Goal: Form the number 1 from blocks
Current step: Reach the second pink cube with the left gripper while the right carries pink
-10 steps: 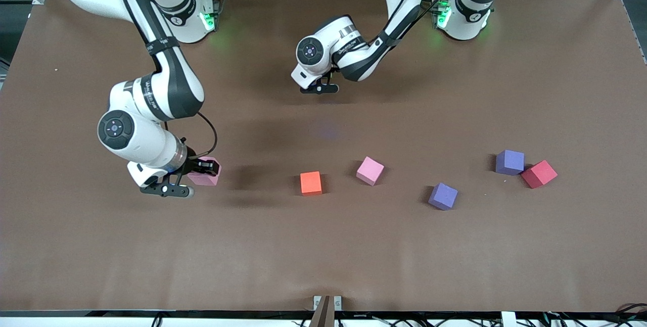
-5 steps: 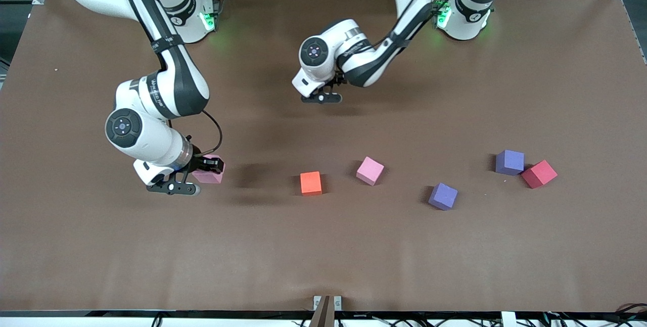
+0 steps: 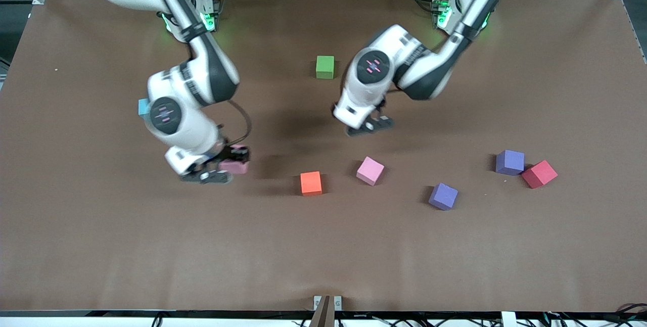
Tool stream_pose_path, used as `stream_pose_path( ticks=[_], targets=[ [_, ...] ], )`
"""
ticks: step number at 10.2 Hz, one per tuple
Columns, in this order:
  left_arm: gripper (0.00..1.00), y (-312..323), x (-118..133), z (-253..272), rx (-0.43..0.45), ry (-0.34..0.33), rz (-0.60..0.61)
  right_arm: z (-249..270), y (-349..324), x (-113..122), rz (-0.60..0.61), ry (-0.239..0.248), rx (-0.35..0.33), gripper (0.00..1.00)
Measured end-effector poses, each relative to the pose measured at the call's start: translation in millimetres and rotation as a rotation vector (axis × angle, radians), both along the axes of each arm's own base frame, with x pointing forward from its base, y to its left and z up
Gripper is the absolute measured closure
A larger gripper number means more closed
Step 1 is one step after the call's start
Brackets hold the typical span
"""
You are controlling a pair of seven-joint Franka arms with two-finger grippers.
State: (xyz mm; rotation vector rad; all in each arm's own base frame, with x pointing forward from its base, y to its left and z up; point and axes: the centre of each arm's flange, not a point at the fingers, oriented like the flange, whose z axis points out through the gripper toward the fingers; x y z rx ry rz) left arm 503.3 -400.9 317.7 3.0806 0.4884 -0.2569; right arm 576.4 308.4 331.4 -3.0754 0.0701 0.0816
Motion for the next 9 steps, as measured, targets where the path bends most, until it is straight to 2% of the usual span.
stream_pose_path(
  ticks=[2,4,6,9],
  targets=[
    [0.0,44.0,39.5,3.8,-0.03,0.01,0.149,-0.8,62.0,-35.9,0.021,-0.009,0.026,0.4],
    [0.0,78.9,65.2,-0.6,-0.05,0.011,0.26,-20.9,98.7,-72.1,0.015,-0.041,0.044,0.4],
    [0.0,90.3,80.6,-21.1,-0.073,-0.01,0.346,-49.1,125.9,-121.1,-0.001,-0.038,0.036,0.4],
    [0.0,63.8,85.7,-48.6,-0.093,-0.033,0.446,-61.7,171.9,-196.4,-0.016,-0.009,0.012,0.4]
  ],
)
